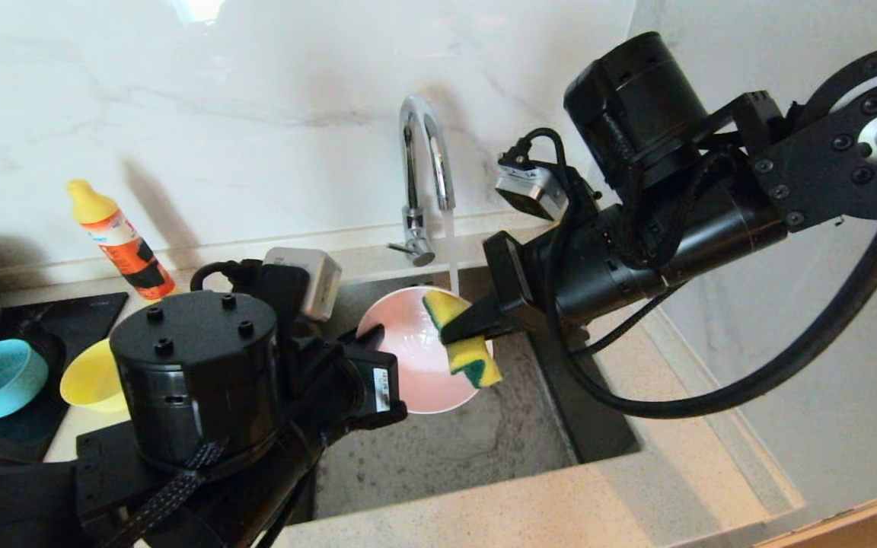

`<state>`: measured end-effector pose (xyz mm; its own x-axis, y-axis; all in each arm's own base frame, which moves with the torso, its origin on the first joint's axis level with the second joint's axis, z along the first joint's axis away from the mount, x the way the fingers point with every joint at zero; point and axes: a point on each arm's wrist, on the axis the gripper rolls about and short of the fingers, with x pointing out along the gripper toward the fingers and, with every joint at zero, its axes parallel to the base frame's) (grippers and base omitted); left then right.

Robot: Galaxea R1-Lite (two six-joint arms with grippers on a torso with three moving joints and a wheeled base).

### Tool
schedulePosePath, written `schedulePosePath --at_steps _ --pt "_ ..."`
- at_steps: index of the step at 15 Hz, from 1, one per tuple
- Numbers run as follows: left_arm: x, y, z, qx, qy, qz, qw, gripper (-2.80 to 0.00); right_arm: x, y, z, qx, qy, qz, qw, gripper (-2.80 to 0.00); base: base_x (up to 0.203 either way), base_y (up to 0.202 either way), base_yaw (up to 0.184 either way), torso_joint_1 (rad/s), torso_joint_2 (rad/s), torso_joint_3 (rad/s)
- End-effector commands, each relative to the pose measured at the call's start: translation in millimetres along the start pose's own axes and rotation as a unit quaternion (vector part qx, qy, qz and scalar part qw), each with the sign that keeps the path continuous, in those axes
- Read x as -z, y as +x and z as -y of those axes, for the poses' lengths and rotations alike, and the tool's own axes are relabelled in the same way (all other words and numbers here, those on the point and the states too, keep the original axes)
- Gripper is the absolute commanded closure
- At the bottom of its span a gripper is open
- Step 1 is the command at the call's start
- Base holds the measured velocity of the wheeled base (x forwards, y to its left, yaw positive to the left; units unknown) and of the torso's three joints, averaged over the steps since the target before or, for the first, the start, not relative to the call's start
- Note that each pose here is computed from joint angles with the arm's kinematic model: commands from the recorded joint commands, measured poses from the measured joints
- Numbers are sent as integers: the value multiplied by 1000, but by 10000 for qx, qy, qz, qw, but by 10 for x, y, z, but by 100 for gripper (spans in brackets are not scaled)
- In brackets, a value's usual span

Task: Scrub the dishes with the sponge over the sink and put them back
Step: Wipe the bowl

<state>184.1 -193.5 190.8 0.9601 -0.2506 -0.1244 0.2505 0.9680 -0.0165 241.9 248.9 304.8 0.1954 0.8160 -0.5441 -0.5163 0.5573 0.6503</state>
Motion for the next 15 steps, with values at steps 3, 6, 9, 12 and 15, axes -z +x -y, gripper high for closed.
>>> schedulePosePath --at_steps 3,6,9,12,15 --pt "24 13 5 -17 -4 -21 10000 0 54 211 5 11 24 -285 9996 0 0 0 0 0 0 0" --pt "-16 5 -1 -10 -49 42 10000 0 78 281 25 50 64 -400 9992 0 0 0 0 0 0 0" --pt "-42 4 -1 32 -79 82 9999 0 131 330 87 150 166 -554 9982 0 0 0 0 0 0 0" --pt "-55 11 4 35 -99 100 9999 0 190 371 127 214 220 -685 9972 0 0 0 0 0 0 0" --pt "-74 17 5 30 -133 126 9998 0 218 479 80 161 152 -782 9967 0 0 0 0 0 0 0"
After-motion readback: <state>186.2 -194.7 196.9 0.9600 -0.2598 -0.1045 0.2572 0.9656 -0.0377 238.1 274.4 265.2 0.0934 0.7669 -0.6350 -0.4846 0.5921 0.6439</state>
